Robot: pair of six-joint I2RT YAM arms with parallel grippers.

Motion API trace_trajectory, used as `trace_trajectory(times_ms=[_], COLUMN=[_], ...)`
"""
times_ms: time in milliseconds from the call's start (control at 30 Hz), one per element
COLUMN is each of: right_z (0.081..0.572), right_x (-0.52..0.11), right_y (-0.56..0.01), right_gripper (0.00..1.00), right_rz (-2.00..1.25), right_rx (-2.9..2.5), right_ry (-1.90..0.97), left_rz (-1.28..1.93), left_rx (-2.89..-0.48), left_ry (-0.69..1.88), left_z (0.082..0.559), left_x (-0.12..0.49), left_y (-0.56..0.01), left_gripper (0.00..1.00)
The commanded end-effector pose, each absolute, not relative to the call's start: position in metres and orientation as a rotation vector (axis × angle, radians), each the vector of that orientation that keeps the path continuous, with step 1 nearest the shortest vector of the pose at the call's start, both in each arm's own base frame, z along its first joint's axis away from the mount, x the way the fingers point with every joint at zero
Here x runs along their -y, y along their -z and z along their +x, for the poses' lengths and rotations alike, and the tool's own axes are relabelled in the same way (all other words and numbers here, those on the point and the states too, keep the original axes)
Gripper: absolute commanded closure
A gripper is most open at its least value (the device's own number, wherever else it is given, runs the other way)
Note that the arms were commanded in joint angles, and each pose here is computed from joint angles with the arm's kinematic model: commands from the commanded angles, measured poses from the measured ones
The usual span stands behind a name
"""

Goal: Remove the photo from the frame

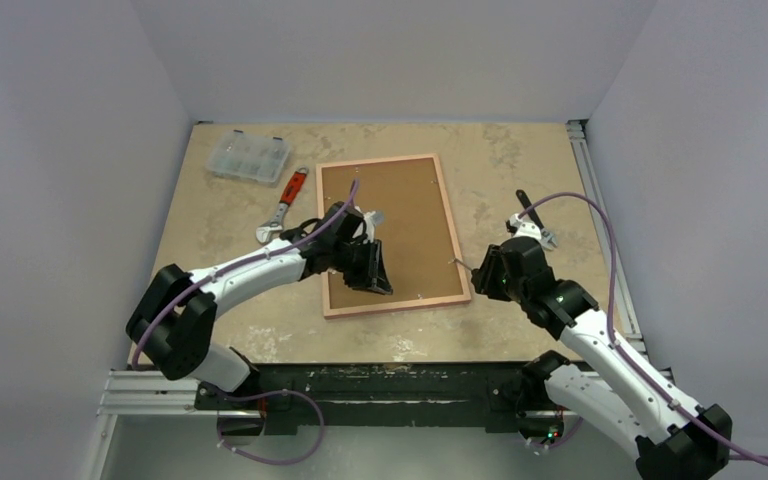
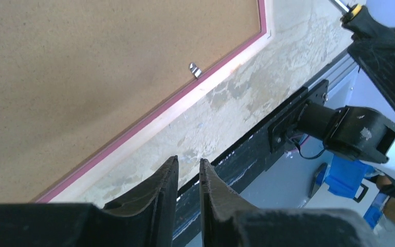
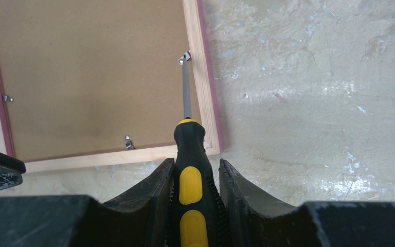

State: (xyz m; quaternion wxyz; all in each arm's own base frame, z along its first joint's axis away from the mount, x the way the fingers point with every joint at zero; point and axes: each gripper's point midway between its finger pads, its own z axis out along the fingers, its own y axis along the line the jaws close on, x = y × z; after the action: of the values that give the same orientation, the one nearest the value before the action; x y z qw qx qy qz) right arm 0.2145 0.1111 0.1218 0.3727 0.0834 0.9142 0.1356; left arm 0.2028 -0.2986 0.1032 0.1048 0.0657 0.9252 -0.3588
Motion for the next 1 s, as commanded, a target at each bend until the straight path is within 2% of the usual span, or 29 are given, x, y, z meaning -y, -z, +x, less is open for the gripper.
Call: trace_trajectory(times_ms=[0, 100, 333, 967], right_z=[0.222, 0.219, 0.214, 0.217], right_x=[-0.108, -0.114, -0.117, -0.115], right_y=[-0.137, -0.135, -0.127, -0.113], right_gripper=[1.00, 1.00, 1.00, 1.00], right_rz=[0.228, 0.214, 0.191, 0.198], right_rx=[-2.286, -2.290, -2.315, -2.350], right_ry=[-0.337, -0.382, -0.400, -0.356], left_rz=[0.116, 0.106, 0.081, 0.017], left_rx=[-2.623, -2.658, -2.722, -2.802], left_ry=[1.086, 1.075, 1.014, 0.892], left_z=[0.225, 0.228, 0.229, 0.210], left_x=[0.317, 0.321, 0.323, 0.306], left_y=[-0.116, -0.105, -0.077, -0.041], left_gripper=[0.80, 0.84, 1.00, 1.00])
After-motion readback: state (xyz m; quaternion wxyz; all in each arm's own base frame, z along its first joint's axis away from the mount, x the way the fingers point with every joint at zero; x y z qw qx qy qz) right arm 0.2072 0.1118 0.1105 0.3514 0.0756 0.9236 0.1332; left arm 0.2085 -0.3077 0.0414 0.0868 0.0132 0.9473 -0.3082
